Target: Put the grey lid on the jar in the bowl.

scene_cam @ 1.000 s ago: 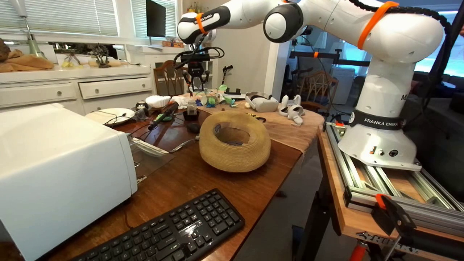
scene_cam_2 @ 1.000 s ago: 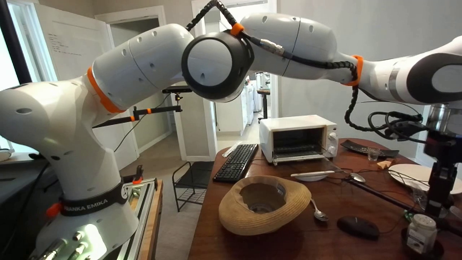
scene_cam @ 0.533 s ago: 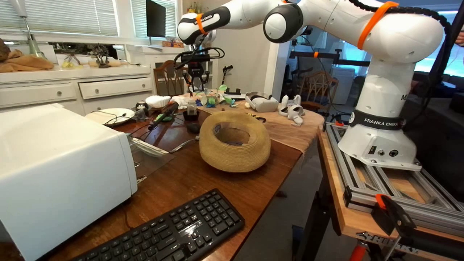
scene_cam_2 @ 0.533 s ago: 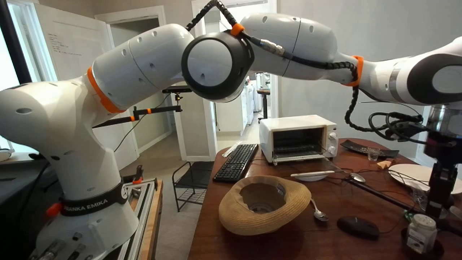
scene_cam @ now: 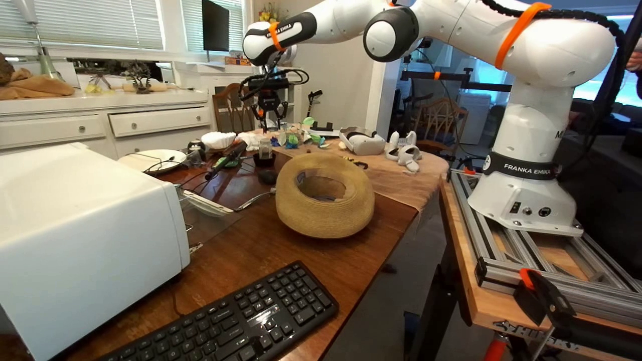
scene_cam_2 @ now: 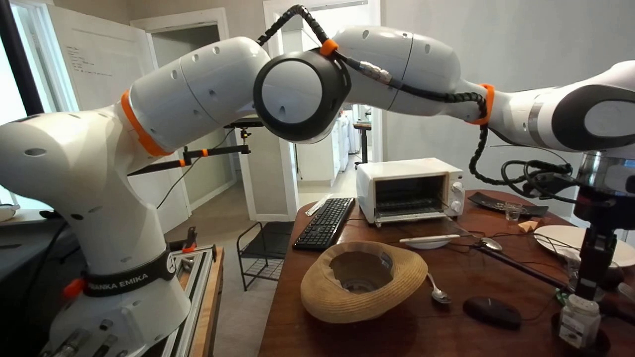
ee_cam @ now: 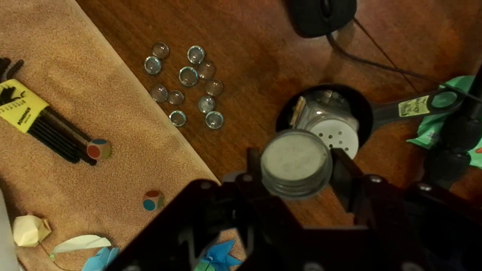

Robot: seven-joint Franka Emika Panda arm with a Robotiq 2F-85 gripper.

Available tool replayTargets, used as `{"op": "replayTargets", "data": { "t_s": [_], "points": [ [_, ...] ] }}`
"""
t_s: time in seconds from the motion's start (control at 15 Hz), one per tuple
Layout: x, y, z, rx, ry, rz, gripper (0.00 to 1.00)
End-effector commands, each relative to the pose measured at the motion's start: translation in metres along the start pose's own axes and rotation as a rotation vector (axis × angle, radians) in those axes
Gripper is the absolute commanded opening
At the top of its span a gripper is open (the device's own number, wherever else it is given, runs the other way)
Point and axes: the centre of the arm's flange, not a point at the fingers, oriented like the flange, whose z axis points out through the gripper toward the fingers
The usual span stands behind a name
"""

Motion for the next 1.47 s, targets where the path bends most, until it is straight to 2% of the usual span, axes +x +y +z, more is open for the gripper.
{"op": "replayTargets", "data": {
  "t_s": [0.0, 0.73, 1.4],
  "points": [
    [0.01, -0.013, 0.01, 0.0, 0.019, -0.015, 0.23],
    [0.005, -0.034, 0.026, -0.015, 0.062, -0.089, 0.23],
    [0.005, -0.045, 0.032, 0.037, 0.126, -0.138, 0.23]
  ]
}}
